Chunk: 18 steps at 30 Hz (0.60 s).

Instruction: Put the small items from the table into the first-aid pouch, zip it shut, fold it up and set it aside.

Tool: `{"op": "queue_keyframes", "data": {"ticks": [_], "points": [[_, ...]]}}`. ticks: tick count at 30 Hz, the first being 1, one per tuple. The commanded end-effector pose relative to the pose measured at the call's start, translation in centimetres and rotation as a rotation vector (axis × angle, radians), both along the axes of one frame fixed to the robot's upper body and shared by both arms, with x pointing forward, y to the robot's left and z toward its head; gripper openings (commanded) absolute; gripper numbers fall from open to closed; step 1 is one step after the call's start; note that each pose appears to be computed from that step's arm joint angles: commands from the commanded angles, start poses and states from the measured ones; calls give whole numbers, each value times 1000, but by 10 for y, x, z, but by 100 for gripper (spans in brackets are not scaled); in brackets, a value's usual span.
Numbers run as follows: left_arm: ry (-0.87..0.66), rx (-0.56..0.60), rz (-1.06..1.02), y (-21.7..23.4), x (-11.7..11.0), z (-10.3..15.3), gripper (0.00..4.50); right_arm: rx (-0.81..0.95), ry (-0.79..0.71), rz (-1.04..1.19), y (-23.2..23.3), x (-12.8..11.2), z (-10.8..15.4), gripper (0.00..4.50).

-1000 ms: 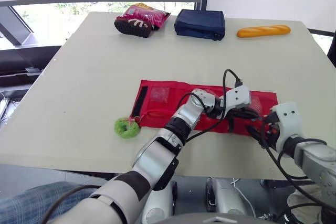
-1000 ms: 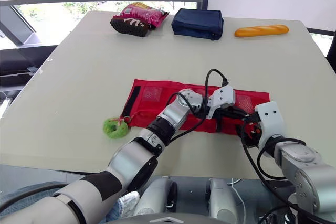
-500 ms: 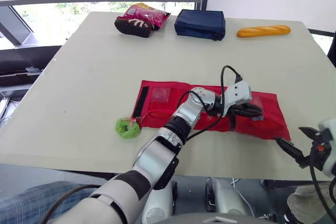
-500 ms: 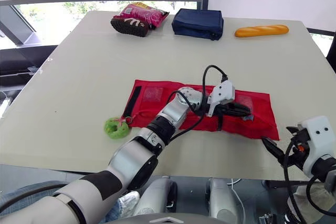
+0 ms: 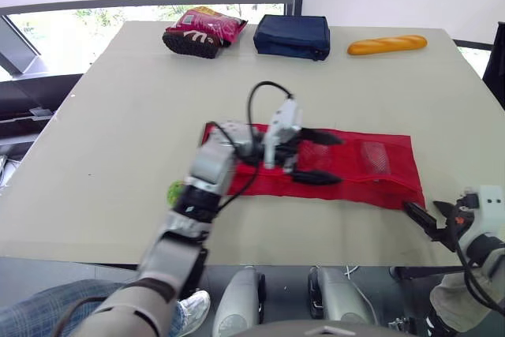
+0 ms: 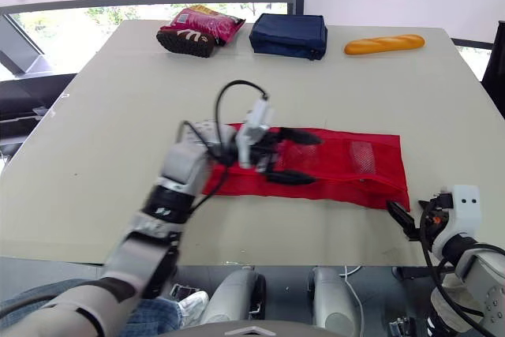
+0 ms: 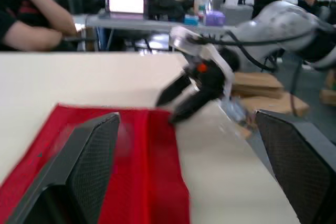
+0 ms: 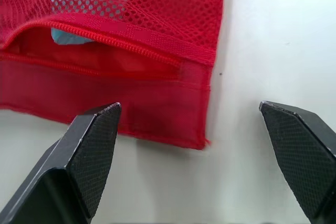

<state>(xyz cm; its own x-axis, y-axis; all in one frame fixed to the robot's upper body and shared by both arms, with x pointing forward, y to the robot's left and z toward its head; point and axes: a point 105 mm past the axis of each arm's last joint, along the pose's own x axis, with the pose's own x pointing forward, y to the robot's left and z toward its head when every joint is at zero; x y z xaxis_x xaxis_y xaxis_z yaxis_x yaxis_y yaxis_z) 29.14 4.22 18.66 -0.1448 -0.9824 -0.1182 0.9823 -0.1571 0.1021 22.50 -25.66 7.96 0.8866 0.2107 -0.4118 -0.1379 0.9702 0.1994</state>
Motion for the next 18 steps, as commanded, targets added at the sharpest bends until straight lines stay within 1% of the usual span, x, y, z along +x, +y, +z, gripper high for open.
{"op": "queue_keyframes", "data": {"ticks": [1,3,4,5,7,9,10,11,12,14,18], "points": [[-30,27,-7,26,-14,19,437,-39,50,61,6,1,-16,450],[-35,67,51,46,-14,23,450,-64,45,81,6,4,-18,398],[-37,80,78,54,-13,25,450,-77,44,91,6,5,-18,380],[-37,89,101,60,-13,26,450,-88,45,101,5,5,-19,328],[-40,116,147,76,-17,30,450,-102,45,102,-1,6,-20,256],[-45,137,176,87,-22,34,450,-116,49,102,-10,4,-21,157],[-50,141,190,91,-24,36,450,-131,57,100,-17,1,-21,115],[-55,138,205,93,-25,38,450,-155,67,90,-27,-1,-22,92],[-58,136,214,94,-25,40,450,-173,74,84,-34,-3,-22,50],[-63,134,216,95,-28,42,450,-235,103,37,-59,-8,-25,7],[-64,104,186,90,-37,46,450,-322,152,-53,-105,-17,-24,7]]}}
